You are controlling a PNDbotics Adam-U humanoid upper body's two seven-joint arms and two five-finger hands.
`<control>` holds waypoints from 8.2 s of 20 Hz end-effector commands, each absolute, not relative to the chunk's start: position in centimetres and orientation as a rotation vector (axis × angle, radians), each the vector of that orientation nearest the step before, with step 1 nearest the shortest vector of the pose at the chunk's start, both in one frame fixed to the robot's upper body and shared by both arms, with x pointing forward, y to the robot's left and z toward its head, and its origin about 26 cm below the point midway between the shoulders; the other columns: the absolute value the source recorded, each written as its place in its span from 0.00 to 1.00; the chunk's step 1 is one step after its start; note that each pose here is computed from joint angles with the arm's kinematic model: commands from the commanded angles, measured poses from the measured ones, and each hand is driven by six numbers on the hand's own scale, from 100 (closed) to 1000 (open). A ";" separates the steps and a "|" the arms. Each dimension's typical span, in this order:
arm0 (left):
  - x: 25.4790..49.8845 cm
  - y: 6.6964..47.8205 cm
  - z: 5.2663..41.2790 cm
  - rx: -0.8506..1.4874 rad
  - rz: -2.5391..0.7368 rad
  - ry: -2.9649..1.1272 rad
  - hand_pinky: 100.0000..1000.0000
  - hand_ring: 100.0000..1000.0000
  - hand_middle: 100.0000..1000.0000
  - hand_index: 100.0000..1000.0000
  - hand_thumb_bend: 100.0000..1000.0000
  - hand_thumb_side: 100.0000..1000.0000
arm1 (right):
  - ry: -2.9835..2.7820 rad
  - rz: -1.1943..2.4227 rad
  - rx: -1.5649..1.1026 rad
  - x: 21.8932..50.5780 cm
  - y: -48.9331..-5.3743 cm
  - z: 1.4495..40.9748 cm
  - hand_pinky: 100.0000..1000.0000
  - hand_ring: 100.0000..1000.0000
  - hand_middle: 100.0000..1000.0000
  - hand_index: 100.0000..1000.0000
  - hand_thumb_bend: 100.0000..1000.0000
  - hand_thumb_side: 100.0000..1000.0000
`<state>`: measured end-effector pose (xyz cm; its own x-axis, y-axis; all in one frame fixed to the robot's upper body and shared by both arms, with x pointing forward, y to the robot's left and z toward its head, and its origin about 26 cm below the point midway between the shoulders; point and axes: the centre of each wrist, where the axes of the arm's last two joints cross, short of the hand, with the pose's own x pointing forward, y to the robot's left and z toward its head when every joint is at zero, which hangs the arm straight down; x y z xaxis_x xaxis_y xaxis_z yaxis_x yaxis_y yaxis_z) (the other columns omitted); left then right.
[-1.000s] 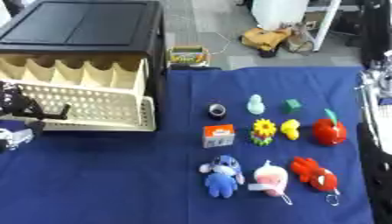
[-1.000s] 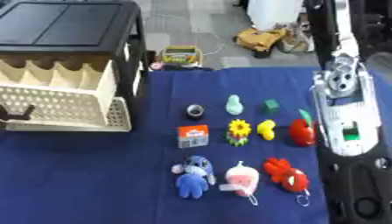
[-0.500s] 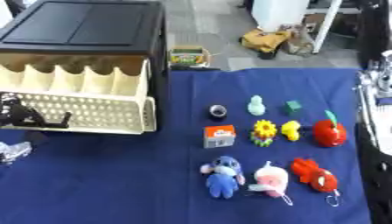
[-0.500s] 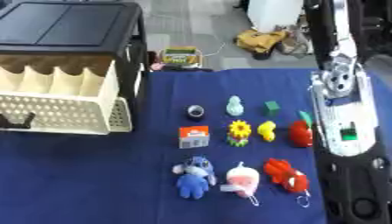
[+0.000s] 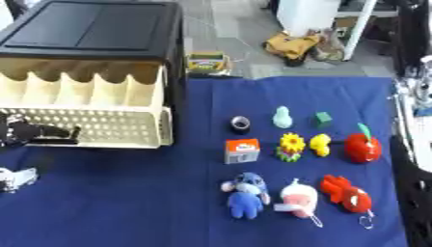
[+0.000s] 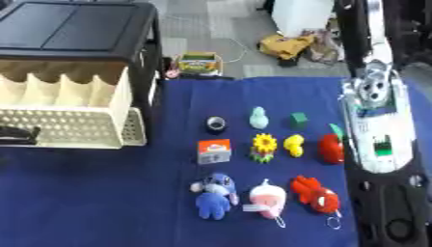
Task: Pick up objects from table and place into drawer.
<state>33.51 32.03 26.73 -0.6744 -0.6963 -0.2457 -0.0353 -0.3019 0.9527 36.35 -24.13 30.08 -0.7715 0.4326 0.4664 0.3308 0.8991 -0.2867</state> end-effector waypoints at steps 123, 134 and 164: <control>29.8 29.4 24.9 -0.124 -0.707 -2.363 0.00 0.00 0.00 0.67 0.08 1.00 | -1.490 1.665 -0.750 47.3 -30.0 19.6 0.70 0.77 0.66 0.90 0.63 0.73; 29.8 29.3 24.7 -0.111 -0.719 -2.356 0.00 0.00 0.00 0.67 0.08 1.00 | -1.458 1.707 -0.749 48.0 -28.5 17.9 0.69 0.76 0.64 0.87 0.61 0.74; 29.9 28.9 24.5 -0.112 -0.738 -2.349 0.00 0.00 0.00 0.66 0.07 1.00 | -1.572 1.666 -0.887 48.6 -27.7 20.5 0.70 0.76 0.66 0.87 0.63 0.81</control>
